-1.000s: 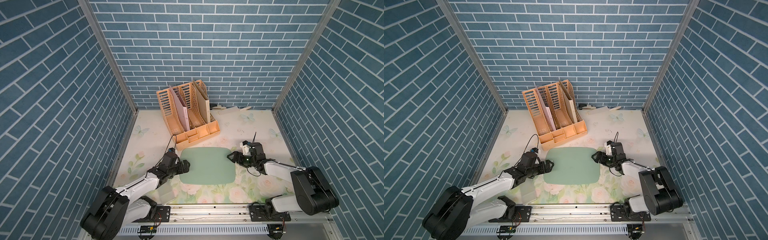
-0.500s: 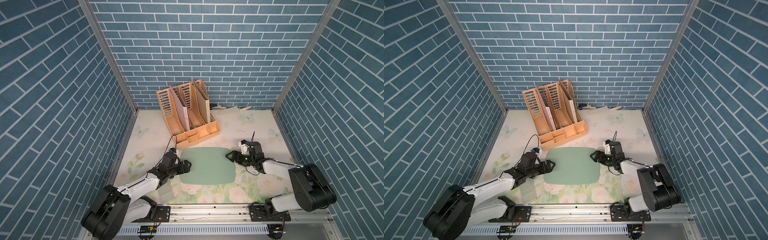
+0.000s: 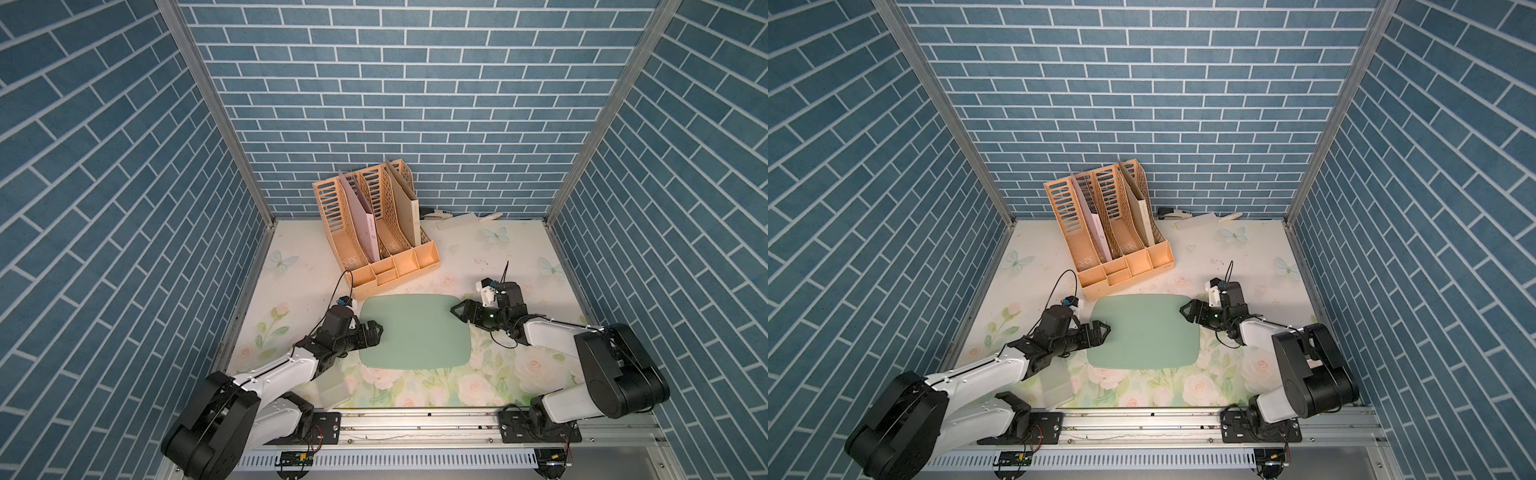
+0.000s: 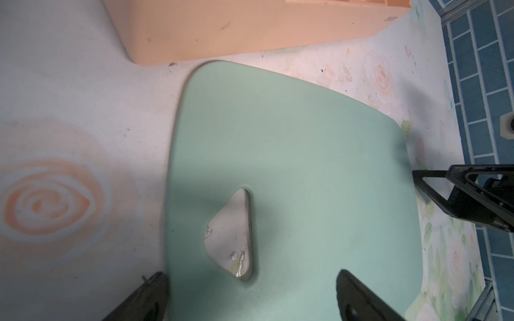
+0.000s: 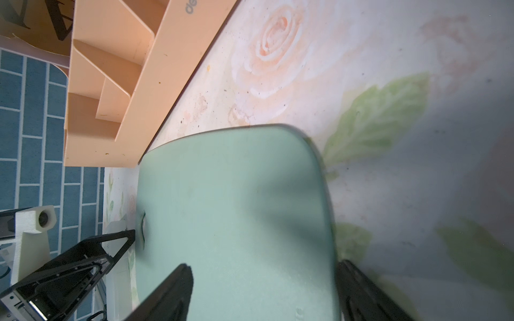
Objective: Align the knife with the edge of the cutting board
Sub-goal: Move the work surface to the center of the board.
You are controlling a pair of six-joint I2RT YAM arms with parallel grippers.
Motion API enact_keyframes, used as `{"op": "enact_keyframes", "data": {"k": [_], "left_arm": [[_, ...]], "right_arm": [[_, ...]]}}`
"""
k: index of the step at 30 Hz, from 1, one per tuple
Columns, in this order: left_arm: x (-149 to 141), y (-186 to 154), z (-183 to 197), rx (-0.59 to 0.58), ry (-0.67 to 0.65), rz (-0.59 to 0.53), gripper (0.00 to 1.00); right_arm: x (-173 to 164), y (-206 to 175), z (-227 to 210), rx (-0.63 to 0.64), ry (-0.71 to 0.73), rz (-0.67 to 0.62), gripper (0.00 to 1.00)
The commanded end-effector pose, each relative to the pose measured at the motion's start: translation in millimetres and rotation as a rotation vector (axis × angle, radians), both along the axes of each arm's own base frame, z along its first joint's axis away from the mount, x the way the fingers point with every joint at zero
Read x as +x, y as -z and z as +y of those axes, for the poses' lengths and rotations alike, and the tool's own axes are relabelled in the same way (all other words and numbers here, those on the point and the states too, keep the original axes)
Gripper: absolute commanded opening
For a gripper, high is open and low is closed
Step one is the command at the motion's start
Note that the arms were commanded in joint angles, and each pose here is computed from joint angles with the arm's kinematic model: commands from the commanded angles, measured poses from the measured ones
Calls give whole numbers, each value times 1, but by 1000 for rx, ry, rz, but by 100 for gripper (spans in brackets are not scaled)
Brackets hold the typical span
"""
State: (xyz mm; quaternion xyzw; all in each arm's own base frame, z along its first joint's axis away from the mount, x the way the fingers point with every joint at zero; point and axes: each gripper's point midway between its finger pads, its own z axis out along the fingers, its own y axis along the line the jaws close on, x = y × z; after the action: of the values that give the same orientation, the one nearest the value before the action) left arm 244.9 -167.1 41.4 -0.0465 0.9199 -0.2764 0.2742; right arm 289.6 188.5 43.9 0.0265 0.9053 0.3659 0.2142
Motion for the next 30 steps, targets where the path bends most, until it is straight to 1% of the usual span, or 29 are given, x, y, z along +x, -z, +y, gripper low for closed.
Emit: {"op": "enact_keyframes", "data": {"k": [1, 8, 22, 30], "left_arm": [[-3, 6, 7, 44, -8, 32, 98], [3, 2, 1, 33, 4, 22, 98], [20, -3, -9, 29, 18, 11, 97], [16, -1, -9, 26, 23, 19, 97]], "right_arm": [[-32, 39, -13, -88, -5, 159, 85], [-31, 39, -13, -90, -5, 158, 85], [-17, 33, -8, -85, -3, 142, 85], [-19, 33, -9, -86, -2, 147, 85]]}}
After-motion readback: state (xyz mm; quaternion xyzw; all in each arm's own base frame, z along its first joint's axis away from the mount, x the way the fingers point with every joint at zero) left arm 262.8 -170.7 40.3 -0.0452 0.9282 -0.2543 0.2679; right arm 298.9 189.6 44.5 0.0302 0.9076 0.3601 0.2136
